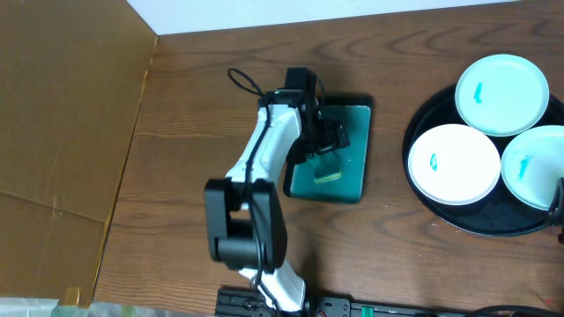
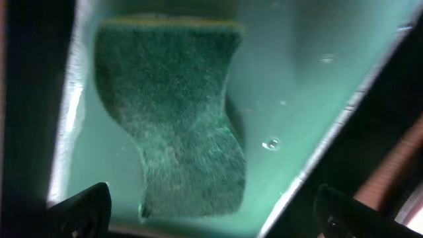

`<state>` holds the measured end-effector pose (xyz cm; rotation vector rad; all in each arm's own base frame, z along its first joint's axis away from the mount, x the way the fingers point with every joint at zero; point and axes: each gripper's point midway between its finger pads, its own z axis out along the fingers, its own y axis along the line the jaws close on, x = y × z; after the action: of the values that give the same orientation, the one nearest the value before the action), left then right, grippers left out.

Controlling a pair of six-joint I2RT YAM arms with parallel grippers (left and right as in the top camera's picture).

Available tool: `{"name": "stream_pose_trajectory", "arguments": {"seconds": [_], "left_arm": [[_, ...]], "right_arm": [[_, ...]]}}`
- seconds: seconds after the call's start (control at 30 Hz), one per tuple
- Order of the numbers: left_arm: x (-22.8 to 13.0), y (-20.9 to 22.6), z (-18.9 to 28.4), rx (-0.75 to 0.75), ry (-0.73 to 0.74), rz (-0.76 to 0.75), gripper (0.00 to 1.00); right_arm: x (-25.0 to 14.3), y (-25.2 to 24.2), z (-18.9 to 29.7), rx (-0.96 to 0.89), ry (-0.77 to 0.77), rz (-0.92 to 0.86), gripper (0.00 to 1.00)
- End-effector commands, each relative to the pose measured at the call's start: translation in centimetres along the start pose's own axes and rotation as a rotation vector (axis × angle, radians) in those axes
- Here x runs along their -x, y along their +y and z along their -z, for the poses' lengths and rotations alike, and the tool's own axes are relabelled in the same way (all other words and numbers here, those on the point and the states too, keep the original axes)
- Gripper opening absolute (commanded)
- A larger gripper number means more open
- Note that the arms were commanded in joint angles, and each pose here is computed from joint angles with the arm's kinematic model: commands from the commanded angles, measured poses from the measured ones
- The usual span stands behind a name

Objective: Clean dirty plates on tray and stack at the side

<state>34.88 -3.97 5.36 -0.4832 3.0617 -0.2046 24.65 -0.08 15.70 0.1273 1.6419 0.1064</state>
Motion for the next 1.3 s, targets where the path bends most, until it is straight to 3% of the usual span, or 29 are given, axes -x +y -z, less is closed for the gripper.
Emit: {"name": "stream_pose_trajectory", "arguments": {"seconds": [0.0, 0.2, 0.4, 0.6, 1.1, 1.27], "left_arm": [[0.3, 0.4, -1.4, 0.023, 0.026, 0.029, 0.96], [0.2, 1.1, -3.8, 0.063, 0.072, 0.049, 0.93], [1.0, 3.6, -4.5, 0.208, 0.032, 0.082, 0.89], [1.5, 3.4, -4.5, 0.198, 0.011, 0.081, 0.69], [2.9, 2.9, -4.6, 0.174, -0.046, 0.079, 0.68], [3.2, 2.8, -4.6, 0.169, -0.056, 0.079, 0.3]], "right_arm": [[0.0, -0.2, 0.0, -0.009, -0.002, 0.007, 0.99], [0.0, -0.2, 0.0, -0.009, -0.002, 0.007, 0.99], [0.0, -0.2, 0.0, -0.009, -0.002, 0.007, 0.99], [0.0, -0.2, 0.0, -0.009, -0.002, 0.007, 0.99], [0.0, -0.2, 0.0, -0.009, 0.0, 0.007, 0.99], [0.0, -0.2, 0.0, -0.009, 0.0, 0.007, 0.99]]}}
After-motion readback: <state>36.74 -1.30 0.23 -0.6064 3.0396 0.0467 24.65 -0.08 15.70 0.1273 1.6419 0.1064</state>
